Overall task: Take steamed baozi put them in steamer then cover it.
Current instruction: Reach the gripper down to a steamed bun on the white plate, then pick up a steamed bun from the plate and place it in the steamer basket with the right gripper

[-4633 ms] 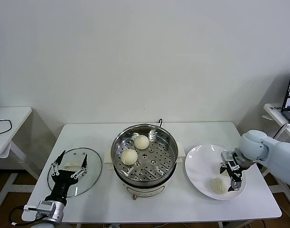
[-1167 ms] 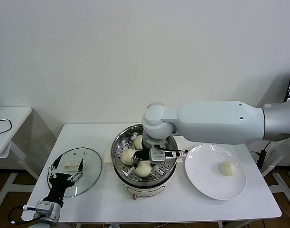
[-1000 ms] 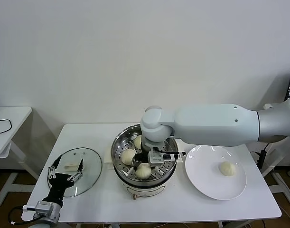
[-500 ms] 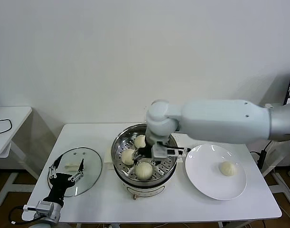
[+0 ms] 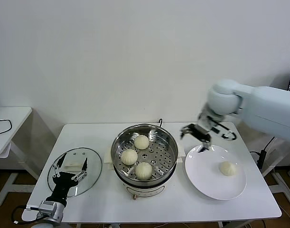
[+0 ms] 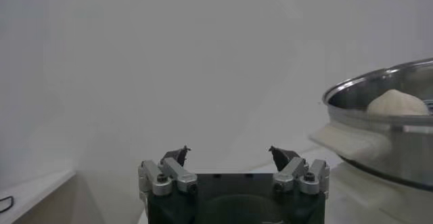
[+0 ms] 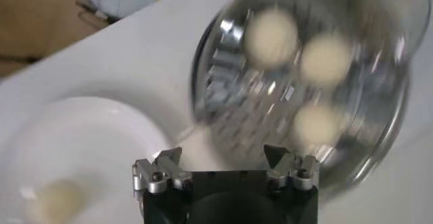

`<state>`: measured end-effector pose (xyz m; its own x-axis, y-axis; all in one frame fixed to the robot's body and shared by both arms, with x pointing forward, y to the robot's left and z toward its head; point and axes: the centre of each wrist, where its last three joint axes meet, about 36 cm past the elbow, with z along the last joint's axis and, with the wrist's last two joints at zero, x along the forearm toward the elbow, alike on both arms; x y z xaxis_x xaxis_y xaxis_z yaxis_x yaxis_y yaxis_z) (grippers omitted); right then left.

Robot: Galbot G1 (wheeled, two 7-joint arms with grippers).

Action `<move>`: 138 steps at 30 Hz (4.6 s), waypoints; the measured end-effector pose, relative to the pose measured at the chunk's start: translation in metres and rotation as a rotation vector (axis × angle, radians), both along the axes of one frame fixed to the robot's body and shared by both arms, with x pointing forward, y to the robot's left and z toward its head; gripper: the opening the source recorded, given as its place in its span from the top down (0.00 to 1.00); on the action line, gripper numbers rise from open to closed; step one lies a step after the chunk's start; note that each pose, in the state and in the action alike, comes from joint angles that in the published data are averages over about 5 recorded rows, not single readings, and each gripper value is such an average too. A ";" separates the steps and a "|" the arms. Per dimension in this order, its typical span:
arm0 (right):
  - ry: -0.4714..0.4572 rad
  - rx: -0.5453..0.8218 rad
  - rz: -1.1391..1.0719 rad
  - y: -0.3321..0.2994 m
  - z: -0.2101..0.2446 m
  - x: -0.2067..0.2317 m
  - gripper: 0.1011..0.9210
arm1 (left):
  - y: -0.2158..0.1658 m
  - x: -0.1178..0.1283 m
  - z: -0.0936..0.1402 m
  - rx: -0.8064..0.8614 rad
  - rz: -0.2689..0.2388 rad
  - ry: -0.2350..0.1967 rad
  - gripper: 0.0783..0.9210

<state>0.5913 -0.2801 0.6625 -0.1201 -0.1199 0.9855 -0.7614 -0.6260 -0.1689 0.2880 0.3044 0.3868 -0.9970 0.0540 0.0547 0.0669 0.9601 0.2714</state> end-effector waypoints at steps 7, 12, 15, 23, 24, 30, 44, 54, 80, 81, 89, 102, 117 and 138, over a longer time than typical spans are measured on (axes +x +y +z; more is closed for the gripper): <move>0.037 -0.032 -0.273 -0.077 -0.042 0.005 0.12 | -0.004 0.002 -0.001 -0.006 -0.011 0.000 0.12; 0.053 -0.057 -0.405 -0.116 -0.076 0.005 0.12 | -0.006 0.003 -0.002 -0.008 -0.016 0.000 0.12; 0.057 -0.073 -0.461 -0.133 -0.095 0.003 0.12 | -0.007 0.003 -0.002 -0.009 -0.016 -0.001 0.12; 0.046 -0.084 -0.562 -0.162 -0.137 0.002 0.12 | -0.007 0.002 -0.002 -0.009 -0.012 -0.002 0.12; 0.042 -0.081 -0.571 -0.163 -0.141 0.002 0.12 | -0.007 0.002 -0.002 -0.008 -0.011 -0.002 0.12; 0.024 -0.061 -0.610 -0.168 -0.164 0.004 0.12 | -0.007 0.002 -0.003 -0.005 -0.009 0.000 0.12; 0.033 -0.032 -0.641 -0.163 -0.192 0.005 0.12 | -0.006 0.004 -0.006 -0.002 -0.006 0.006 0.12; 0.032 -0.026 -0.650 -0.162 -0.200 0.005 0.14 | -0.006 0.005 -0.007 0.000 -0.007 0.006 0.12; 0.038 0.068 -0.686 -0.136 -0.095 0.004 0.31 | -0.015 0.010 -0.006 -0.011 -0.028 -0.002 0.12; 0.038 0.076 -0.683 -0.129 -0.084 0.004 0.31 | -0.015 0.010 -0.007 -0.011 -0.030 -0.002 0.12; 0.041 0.139 -0.629 -0.057 0.002 -0.003 0.30 | -0.012 0.014 -0.006 -0.016 -0.036 -0.007 0.12; 0.054 0.148 -0.506 0.078 0.086 -0.008 0.29 | 0.000 0.015 -0.004 -0.026 -0.022 -0.015 0.12; 0.122 0.045 -0.427 0.169 0.034 0.007 0.29 | 0.018 0.017 -0.007 -0.020 0.008 -0.006 0.12; 0.126 0.009 -0.443 0.196 -0.041 0.044 0.29 | 0.024 0.019 -0.013 -0.022 0.018 0.009 0.12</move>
<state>0.6350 -0.0846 0.6218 -0.0406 -0.0931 0.9948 -0.9702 -0.2345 -0.0616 0.3071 0.3288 0.3740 -0.9973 0.0371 0.0630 0.0518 0.9669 0.2497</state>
